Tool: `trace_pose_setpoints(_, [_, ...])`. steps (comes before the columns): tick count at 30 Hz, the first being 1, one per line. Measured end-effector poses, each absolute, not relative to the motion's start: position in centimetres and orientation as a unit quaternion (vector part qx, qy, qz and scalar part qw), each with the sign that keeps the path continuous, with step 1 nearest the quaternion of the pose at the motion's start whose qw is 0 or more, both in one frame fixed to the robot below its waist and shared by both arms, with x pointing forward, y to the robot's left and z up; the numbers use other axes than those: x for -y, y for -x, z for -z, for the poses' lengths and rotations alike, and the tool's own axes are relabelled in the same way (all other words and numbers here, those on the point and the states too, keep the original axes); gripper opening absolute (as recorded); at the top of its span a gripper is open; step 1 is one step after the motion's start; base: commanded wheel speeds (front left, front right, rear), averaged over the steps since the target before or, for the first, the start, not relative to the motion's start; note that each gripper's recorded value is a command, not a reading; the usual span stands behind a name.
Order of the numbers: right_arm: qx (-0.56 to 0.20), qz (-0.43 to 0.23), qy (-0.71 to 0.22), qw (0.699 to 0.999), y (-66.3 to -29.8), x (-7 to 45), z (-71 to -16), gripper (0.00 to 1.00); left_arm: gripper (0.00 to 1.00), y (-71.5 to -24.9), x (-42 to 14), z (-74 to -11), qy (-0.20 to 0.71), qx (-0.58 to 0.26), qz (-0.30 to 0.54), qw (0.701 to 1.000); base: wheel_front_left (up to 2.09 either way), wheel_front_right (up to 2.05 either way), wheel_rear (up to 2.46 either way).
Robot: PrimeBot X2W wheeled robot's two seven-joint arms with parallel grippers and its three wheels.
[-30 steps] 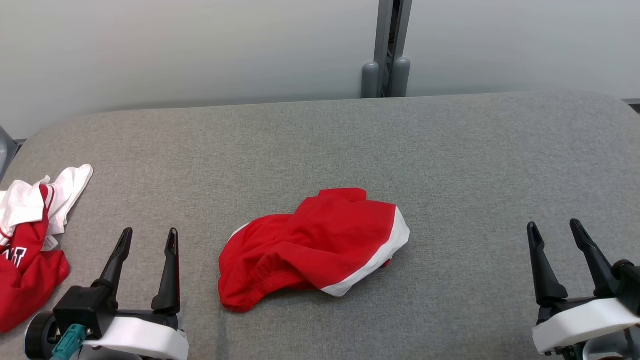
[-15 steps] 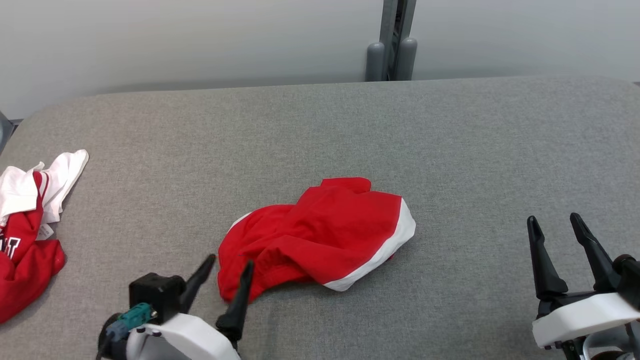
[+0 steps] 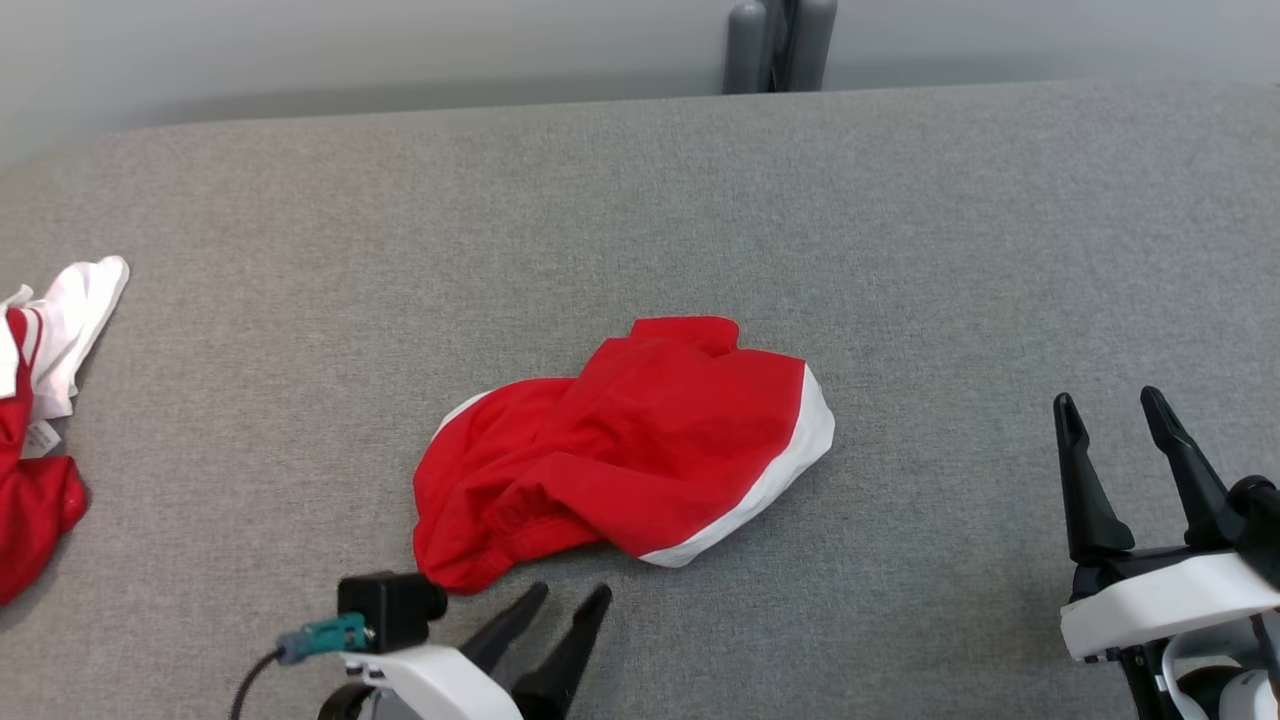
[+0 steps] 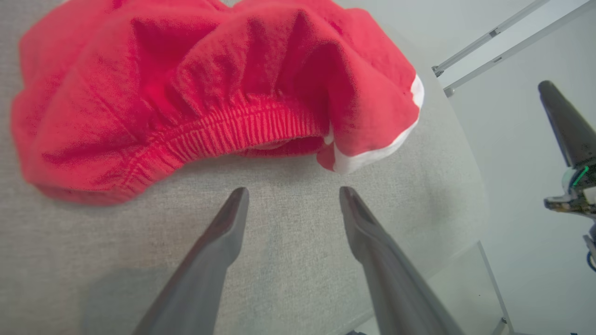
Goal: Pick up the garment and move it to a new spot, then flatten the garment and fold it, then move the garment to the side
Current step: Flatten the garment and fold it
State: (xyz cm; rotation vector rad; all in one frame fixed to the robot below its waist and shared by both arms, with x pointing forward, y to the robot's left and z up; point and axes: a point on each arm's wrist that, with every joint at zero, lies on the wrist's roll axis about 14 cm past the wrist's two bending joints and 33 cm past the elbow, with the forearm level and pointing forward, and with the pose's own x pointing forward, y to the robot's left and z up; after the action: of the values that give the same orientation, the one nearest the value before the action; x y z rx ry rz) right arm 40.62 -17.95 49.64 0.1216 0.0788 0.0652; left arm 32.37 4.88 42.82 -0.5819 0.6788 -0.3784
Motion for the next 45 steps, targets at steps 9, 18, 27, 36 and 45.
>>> trace_pose_setpoints(9, [-0.049,-0.011,-0.059,0.997,-41.2,19.4,-48.6,1.00,1.00,-37.0,-5.6,-42.7,0.311,-0.273,0.174,0.894,0.00,0.00,0.00])
trace_pose_setpoints(18, [-0.054,-0.006,-0.066,0.996,-41.4,19.6,-47.9,1.00,0.00,-39.6,-7.0,-42.8,0.333,-0.241,0.143,0.900,0.00,0.00,0.00])
trace_pose_setpoints(27, [-0.045,-0.003,-0.070,0.997,-41.5,19.9,-48.3,1.00,0.00,-42.2,-9.9,-45.6,0.237,-0.173,0.144,0.945,0.00,0.00,0.00])
trace_pose_setpoints(36, [-0.039,-0.016,-0.079,0.996,-41.9,18.9,-48.6,1.00,0.00,-44.0,-12.4,-52.6,0.143,-0.142,0.190,0.961,0.00,0.00,0.00])
trace_pose_setpoints(45, [-0.045,-0.010,-0.083,0.995,-41.9,19.3,-48.1,1.00,0.00,-43.8,-14.7,-47.1,0.098,-0.314,0.180,0.927,0.00,0.00,0.00])
